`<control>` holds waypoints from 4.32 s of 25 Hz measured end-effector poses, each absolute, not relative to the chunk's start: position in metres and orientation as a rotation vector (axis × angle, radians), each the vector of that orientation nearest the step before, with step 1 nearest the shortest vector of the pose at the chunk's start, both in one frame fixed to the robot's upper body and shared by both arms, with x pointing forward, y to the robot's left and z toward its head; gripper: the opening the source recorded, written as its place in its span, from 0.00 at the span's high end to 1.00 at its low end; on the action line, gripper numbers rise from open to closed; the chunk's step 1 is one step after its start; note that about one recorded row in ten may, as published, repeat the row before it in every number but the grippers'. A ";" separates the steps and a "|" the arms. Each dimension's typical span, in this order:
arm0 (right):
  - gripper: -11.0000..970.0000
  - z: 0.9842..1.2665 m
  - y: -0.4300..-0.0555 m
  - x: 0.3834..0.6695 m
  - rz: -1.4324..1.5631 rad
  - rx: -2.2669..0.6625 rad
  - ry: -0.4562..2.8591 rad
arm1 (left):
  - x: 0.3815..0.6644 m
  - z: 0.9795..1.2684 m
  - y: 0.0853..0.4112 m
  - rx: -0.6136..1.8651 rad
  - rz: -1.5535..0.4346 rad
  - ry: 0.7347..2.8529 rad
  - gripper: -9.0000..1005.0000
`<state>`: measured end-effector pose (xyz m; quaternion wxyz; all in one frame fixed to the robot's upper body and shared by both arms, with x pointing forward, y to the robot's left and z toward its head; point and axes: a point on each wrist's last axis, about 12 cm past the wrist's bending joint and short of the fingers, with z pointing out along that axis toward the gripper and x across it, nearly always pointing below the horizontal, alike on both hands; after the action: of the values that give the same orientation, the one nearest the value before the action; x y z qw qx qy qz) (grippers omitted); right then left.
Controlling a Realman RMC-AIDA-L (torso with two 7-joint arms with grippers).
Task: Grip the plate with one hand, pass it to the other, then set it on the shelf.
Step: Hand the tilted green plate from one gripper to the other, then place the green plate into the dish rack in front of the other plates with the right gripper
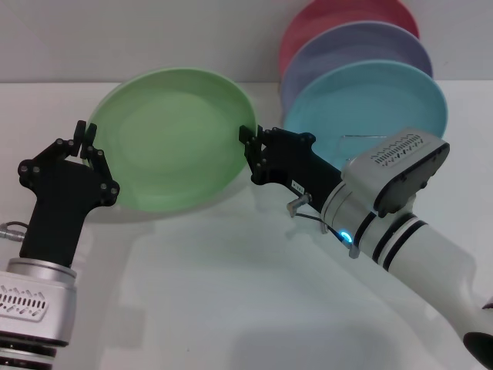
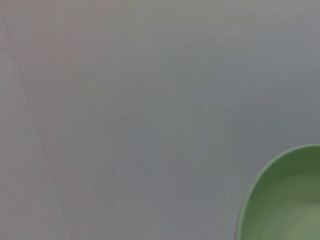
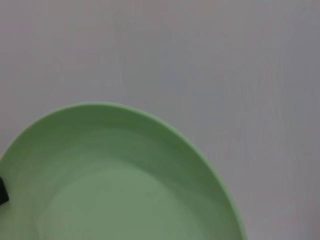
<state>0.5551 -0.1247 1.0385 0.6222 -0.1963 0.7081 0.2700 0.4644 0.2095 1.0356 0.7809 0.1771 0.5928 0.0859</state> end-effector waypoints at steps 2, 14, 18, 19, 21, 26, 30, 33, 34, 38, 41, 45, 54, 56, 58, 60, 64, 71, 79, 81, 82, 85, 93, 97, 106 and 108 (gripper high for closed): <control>0.92 1.038 -0.125 0.555 0.620 -0.451 1.628 | 0.464 1.036 0.210 0.383 0.186 1.280 0.96; 0.95 1.039 -0.125 0.556 0.619 -0.449 1.629 | 0.464 1.035 0.210 0.392 0.186 1.279 0.96; 0.95 1.039 -0.125 0.556 0.619 -0.446 1.627 | 0.464 1.035 0.210 0.393 0.186 1.279 0.96; 0.95 1.039 -0.125 0.556 0.619 -0.446 1.627 | 0.464 1.035 0.210 0.393 0.186 1.279 0.96; 0.95 1.040 -0.125 0.557 0.618 -0.441 1.626 | 0.464 1.035 0.209 0.394 0.185 1.278 0.96; 0.96 1.040 -0.125 0.557 0.617 -0.436 1.626 | 0.463 1.034 0.209 0.403 0.181 1.278 0.96; 0.96 1.040 -0.125 0.558 0.616 -0.428 1.626 | 0.463 1.034 0.209 0.409 0.179 1.278 0.96; 0.96 1.040 -0.125 0.558 0.615 -0.423 1.627 | 0.463 1.034 0.211 0.405 0.180 1.279 0.96; 0.96 1.040 -0.125 0.558 0.615 -0.423 1.627 | 0.463 1.034 0.211 0.402 0.180 1.279 0.94; 0.96 1.040 -0.126 0.558 0.615 -0.422 1.627 | 0.463 1.035 0.213 0.394 0.182 1.272 0.85; 0.96 1.040 -0.126 0.558 0.615 -0.421 1.627 | 0.462 1.037 0.215 0.377 0.188 1.254 0.66; 0.96 1.040 -0.126 0.558 0.614 -0.421 1.627 | 0.460 1.041 0.221 0.329 0.196 1.230 0.67; 0.96 1.049 -0.125 0.555 0.583 -0.485 1.518 | 0.460 1.048 0.276 -0.049 0.034 1.164 0.67; 0.96 1.054 -0.126 0.552 0.595 -0.502 1.452 | 0.462 1.047 0.290 -0.124 -0.027 1.158 0.67; 0.96 1.059 -0.135 0.547 0.595 -0.512 1.354 | 0.465 1.045 0.304 -0.183 -0.088 1.156 0.67; 0.96 1.063 -0.144 0.542 0.576 -0.508 1.285 | 0.465 1.045 0.307 -0.189 -0.096 1.158 0.67; 0.96 1.067 -0.156 0.530 0.514 -0.506 1.177 | 0.468 1.044 0.312 -0.204 -0.129 1.167 0.67; 0.96 1.070 -0.190 0.513 0.340 -0.511 1.024 | 0.467 1.044 0.317 -0.261 -0.242 1.162 0.67; 0.97 1.079 -0.254 0.514 0.111 -0.614 0.903 | 0.464 1.042 0.310 -0.246 -0.312 1.175 0.68; 0.97 1.081 -0.260 0.514 0.102 -0.622 0.892 | 0.464 1.041 0.307 -0.249 -0.314 1.177 0.68; 0.97 1.081 -0.260 0.514 0.102 -0.622 0.892 | 0.464 1.041 0.307 -0.249 -0.314 1.177 0.68; 0.97 1.088 -0.275 0.511 0.066 -0.654 0.845 | 0.465 1.041 0.305 -0.254 -0.322 1.181 0.68; 0.97 1.092 -0.291 0.517 -0.014 -0.739 0.848 | 0.461 1.038 0.293 -0.289 -0.362 1.191 0.68; 0.97 1.089 -0.294 0.516 -0.021 -0.756 0.868 | 0.459 1.038 0.289 -0.282 -0.362 1.196 0.68; 0.97 1.083 -0.297 0.504 -0.009 -0.763 0.876 | 0.456 1.038 0.284 -0.279 -0.355 1.193 0.68; 0.97 1.081 -0.298 0.500 -0.016 -0.762 0.880 | 0.455 1.038 0.284 -0.276 -0.359 1.195 0.68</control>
<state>0.5003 -0.2980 1.0812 0.8352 -0.3600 0.4157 -0.0073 0.4546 0.2839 1.0380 0.8027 -0.1290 0.5576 -0.1677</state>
